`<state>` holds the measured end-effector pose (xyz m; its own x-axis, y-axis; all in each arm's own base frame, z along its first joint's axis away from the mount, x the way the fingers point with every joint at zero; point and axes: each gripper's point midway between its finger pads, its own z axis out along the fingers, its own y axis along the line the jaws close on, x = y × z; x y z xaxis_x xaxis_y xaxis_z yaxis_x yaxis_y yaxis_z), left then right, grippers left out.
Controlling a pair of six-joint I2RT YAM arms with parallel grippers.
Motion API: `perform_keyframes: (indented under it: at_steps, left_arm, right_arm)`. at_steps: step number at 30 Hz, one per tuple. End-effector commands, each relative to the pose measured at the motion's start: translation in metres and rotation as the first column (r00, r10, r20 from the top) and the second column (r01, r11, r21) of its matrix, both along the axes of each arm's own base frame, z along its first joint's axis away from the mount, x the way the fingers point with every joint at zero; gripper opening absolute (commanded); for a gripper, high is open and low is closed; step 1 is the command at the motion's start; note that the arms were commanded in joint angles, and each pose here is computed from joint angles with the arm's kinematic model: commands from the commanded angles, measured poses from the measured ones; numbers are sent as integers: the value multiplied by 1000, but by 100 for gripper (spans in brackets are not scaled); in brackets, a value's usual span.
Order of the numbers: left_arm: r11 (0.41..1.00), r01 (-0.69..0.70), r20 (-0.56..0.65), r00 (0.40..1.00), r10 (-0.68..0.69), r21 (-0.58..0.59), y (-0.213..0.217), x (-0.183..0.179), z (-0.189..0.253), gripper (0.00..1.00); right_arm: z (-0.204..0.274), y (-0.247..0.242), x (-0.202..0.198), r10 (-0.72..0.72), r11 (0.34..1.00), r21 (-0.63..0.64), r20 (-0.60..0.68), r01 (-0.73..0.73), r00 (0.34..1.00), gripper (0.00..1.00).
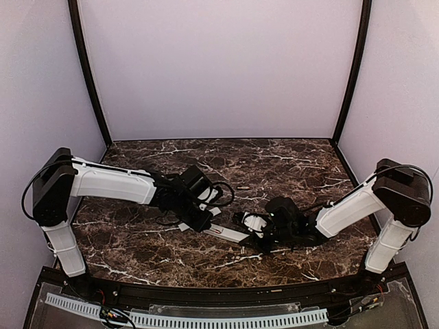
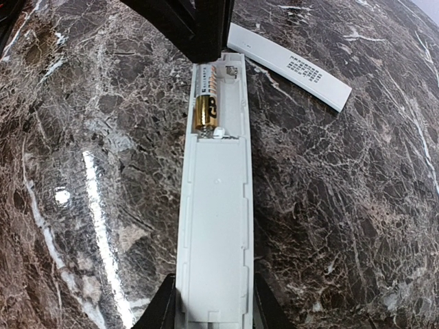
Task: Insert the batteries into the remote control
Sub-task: Press the battery in the battery compartment.
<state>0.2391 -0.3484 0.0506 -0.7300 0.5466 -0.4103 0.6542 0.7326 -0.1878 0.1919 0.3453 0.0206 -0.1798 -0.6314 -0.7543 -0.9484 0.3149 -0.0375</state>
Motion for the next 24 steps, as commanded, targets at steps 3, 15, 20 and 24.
perform_keyframes:
  at_steps: [3,15,20,24]
  left_arm:
    - [999,30,-21,999,-29,15,-2,-7,0,8]
    - [995,86,-53,995,-83,42,-8,-19,-7,4]
    - [994,101,-67,993,-97,48,-10,-24,-11,4]
    - [992,118,-76,991,-114,53,-12,-27,-14,3]
  right_arm:
    - [-6,1,-1,1,1000,-23,-2,-2,1000,0]
    - [-6,2,-3,12,1000,-21,-1,-12,1000,0]
    - [-6,2,-4,17,1000,-20,2,-17,1000,0]
    - [-5,2,-3,20,1000,-18,6,-20,1000,0]
